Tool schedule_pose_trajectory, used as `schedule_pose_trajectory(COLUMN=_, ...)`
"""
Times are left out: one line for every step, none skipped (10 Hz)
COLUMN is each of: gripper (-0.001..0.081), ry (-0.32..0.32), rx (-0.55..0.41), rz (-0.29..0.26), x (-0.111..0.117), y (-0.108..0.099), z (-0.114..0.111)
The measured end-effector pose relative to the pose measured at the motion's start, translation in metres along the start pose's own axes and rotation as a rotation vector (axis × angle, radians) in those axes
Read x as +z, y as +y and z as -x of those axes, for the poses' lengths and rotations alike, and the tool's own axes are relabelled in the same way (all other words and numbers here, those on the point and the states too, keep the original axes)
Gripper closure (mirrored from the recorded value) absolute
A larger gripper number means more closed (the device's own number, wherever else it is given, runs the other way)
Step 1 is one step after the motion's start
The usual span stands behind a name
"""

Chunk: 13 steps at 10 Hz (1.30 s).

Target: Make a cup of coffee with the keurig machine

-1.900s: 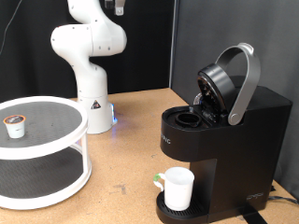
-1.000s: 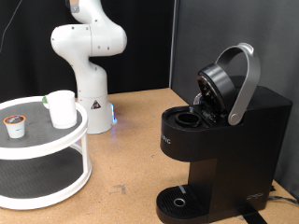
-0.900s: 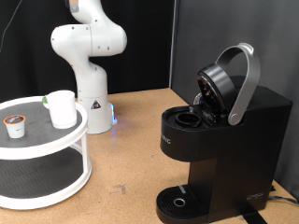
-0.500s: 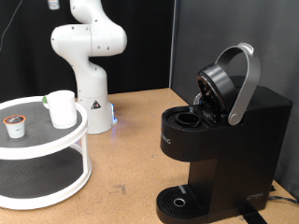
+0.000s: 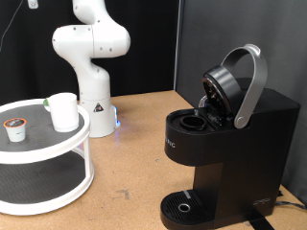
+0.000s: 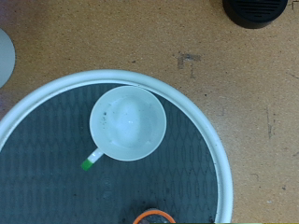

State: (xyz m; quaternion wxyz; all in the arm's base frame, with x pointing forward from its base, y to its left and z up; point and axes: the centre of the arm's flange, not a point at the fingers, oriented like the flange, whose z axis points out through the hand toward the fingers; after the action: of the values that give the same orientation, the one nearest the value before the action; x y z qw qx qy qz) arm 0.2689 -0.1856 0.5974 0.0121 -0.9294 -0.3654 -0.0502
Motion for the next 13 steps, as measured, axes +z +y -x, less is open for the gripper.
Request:
schedule_pose_trajectory(gripper=0.0004, ry=0.010, rx=-0.007, rz=0.018, x=0.002, y=0.004, z=0.003)
schedule_pose_trajectory(gripper=0.0004, ry=0.002, rx=-0.018, rz=0.032, x=0.005, y=0.010, z=0.009)
schedule_pose_trajectory(gripper=0.0004, ry=-0.016, rx=-0.022, rz=0.044, x=0.009, y=0.017, z=0.018)
schedule_pose_trajectory(gripper=0.0004, ry=-0.033, rx=-0.024, rz=0.048, x=0.012, y=0.023, z=0.027)
schedule_pose_trajectory(gripper=0.0004, ry=-0.031, rx=-0.022, rz=0.050, x=0.014, y=0.029, z=0.035)
schedule_pose_trajectory(gripper=0.0004, ry=-0.020, rx=-0.014, rz=0.053, x=0.014, y=0.035, z=0.042)
schedule_pose_trajectory(gripper=0.0004, ry=-0.012, rx=-0.005, rz=0.054, x=0.014, y=0.038, z=0.048)
schedule_pose_trajectory(gripper=0.0004, ry=-0.008, rx=-0.004, rz=0.049, x=0.014, y=0.040, z=0.052)
schedule_pose_trajectory(gripper=0.0004, ry=-0.011, rx=-0.008, rz=0.043, x=0.015, y=0.044, z=0.054)
schedule_pose_trajectory(gripper=0.0004, ry=-0.012, rx=-0.008, rz=0.041, x=0.016, y=0.044, z=0.054)
schedule_pose_trajectory(gripper=0.0004, ry=0.004, rx=-0.003, rz=0.035, x=0.017, y=0.044, z=0.053)
schedule_pose_trajectory(gripper=0.0004, ry=0.016, rx=0.000, rz=0.022, x=0.021, y=0.044, z=0.055)
schedule_pose_trajectory(gripper=0.0004, ry=0.017, rx=0.000, rz=0.013, x=0.029, y=0.046, z=0.055)
